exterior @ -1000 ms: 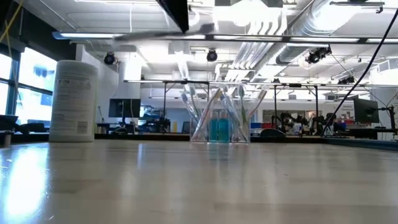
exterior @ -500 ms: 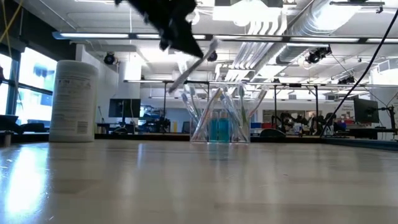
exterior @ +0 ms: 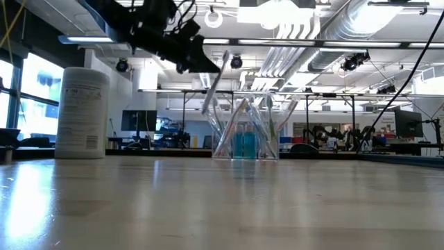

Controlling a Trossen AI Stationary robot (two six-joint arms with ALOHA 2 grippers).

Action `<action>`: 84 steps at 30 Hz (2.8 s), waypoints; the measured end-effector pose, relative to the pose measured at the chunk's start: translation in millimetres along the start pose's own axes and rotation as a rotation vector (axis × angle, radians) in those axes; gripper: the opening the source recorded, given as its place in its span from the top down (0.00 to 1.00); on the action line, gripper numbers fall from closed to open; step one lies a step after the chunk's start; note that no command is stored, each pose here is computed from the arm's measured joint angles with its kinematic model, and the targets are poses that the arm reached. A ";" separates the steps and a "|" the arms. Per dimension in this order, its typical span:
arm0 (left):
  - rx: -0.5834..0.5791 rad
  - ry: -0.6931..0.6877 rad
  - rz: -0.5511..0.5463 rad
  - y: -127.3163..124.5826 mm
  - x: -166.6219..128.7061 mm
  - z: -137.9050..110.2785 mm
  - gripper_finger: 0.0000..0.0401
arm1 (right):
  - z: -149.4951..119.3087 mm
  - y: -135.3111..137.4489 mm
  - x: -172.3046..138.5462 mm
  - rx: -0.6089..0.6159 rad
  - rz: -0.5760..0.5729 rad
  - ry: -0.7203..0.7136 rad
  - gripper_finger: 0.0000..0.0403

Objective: Pick & Place toothbrushing station
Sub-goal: Put the purple toothbrush into the transparent organizer, then return to Home Position

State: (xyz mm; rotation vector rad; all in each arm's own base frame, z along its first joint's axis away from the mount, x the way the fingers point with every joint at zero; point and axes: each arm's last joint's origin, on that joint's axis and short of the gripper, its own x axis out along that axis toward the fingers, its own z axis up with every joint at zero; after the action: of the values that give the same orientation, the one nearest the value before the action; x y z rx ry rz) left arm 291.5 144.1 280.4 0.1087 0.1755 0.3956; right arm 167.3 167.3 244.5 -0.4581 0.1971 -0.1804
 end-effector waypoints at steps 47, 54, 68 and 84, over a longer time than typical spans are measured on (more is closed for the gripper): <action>-0.053 -0.117 -0.038 75.2 67.2 -112.8 1.00 | -8.2 1.0 -6.0 0.087 -0.100 0.043 0.84; -0.046 -0.120 -0.103 63.8 71.3 -114.8 1.00 | -8.5 1.1 -6.1 0.082 -0.098 0.044 0.84; -0.056 -0.113 -0.101 64.7 71.1 -115.6 0.93 | -8.7 1.1 -6.1 0.075 -0.097 0.045 0.84; -0.042 -0.152 -0.102 63.0 71.3 -110.7 0.49 | -10.8 2.1 -6.1 0.070 -0.071 0.055 0.84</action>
State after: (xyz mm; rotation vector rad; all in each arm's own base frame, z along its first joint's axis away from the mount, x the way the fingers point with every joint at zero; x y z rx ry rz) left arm 311.6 237.7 170.2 0.0882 0.0223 0.2880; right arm 159.3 165.9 234.9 -0.3914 0.2277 -0.2686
